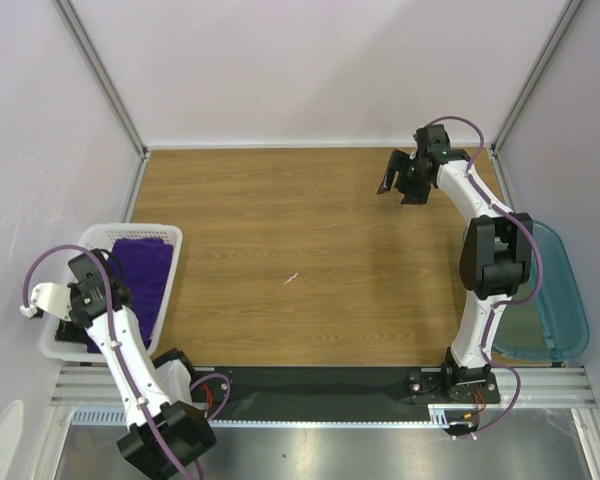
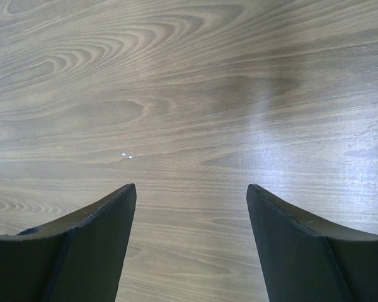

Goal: Fold and stack the towels
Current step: Neatly place the folded towel into the bin

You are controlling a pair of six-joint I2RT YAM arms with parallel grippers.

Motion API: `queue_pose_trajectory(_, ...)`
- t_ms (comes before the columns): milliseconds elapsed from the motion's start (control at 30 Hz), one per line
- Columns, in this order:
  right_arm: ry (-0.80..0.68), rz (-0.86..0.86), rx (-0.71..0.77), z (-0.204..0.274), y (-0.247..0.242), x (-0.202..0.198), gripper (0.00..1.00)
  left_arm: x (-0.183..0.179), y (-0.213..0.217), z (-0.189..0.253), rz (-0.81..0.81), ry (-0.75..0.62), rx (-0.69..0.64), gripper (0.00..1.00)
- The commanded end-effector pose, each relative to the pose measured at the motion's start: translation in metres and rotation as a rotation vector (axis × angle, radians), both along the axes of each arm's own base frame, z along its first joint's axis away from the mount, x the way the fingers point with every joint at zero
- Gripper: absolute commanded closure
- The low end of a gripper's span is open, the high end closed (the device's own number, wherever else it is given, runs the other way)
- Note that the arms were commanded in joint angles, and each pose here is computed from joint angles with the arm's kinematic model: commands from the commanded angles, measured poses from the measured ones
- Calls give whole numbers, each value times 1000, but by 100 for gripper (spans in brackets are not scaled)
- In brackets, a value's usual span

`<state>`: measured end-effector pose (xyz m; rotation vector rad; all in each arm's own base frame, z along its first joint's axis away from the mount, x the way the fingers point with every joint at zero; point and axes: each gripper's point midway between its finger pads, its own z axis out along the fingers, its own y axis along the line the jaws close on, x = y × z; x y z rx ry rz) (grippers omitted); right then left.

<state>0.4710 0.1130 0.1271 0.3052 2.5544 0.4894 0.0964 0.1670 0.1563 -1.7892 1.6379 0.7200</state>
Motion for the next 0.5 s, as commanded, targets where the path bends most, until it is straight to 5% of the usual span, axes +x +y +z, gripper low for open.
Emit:
queue_pose_trajectory(0,-52,5,-9,15,-2,6,21,-12,3,6,75,6,23,20)
queue_pose_trajectory(33,-56,3,-12,17,-3,6,20,-14,2,9,87,-3,29,9)
queue_pose_trajectory(100,-66,9,-7,21,-3,7,19,-16,3,17,99,-30,52,2)
queue_pose_trajectory(267,-121,8,34,45,-4,17,18,-5,12,56,31,-108,155,0)
queue_pose_trajectory(467,-304,-32,57,119,-30,34,13,83,14,135,-497,-275,357,0)
